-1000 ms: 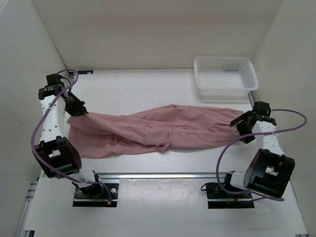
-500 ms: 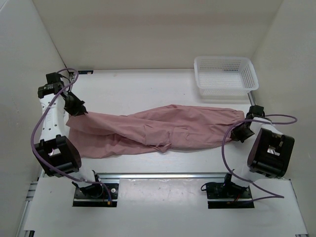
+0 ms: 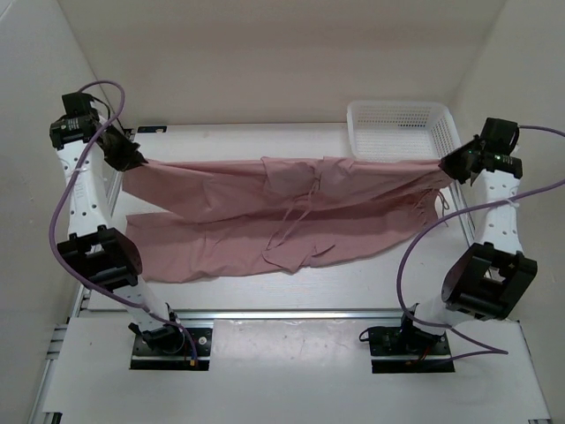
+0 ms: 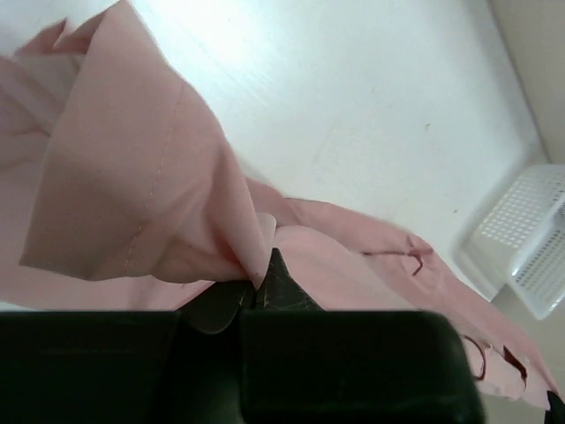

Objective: Fold and stack the trousers
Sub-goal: Fold the trousers

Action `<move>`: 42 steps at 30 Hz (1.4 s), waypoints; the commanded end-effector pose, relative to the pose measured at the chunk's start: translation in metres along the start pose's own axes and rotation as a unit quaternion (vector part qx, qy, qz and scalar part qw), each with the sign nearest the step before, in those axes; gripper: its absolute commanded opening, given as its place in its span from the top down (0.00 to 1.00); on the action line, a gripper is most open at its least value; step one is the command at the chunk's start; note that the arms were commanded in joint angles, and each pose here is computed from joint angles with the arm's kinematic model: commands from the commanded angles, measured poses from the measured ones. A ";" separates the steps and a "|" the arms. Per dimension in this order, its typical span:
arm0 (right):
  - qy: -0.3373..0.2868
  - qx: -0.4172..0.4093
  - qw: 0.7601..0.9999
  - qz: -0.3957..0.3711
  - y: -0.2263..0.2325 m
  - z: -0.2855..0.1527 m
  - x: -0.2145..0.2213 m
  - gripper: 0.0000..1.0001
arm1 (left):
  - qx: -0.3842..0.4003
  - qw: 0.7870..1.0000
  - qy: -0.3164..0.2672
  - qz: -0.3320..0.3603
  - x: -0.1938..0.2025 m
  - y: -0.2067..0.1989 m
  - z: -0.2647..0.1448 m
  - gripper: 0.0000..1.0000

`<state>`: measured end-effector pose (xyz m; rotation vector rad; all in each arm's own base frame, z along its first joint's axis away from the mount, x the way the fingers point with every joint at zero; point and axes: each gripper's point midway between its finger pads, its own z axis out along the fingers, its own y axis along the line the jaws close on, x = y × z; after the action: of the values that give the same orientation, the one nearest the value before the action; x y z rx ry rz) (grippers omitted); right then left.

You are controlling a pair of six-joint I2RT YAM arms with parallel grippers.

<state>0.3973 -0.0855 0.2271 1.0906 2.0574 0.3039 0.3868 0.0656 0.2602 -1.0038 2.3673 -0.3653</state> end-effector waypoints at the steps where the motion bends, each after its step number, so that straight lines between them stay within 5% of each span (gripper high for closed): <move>1: -0.003 0.000 1.000 0.005 0.011 0.006 -0.012 1.00 | 0.004 0.999 -0.043 -0.011 -0.025 0.001 -0.022 0.90; 9: -0.006 0.024 1.000 -0.018 -0.004 0.007 -0.003 1.00 | -0.021 0.999 -0.008 -0.036 -0.001 0.037 -0.004 0.90; 28: -0.158 0.083 0.983 -0.050 -0.046 -0.150 -0.016 1.00 | -0.012 0.999 -0.034 -0.024 -0.003 0.048 -0.029 0.90; 42: -0.127 0.094 0.986 -0.058 -0.020 -0.066 -0.054 1.00 | 0.014 1.000 -0.003 -0.024 -0.040 0.023 0.028 0.90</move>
<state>0.3304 -0.0904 0.2397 1.0960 2.1498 0.0410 0.3840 0.0725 0.2328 -1.0751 2.4357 -0.5405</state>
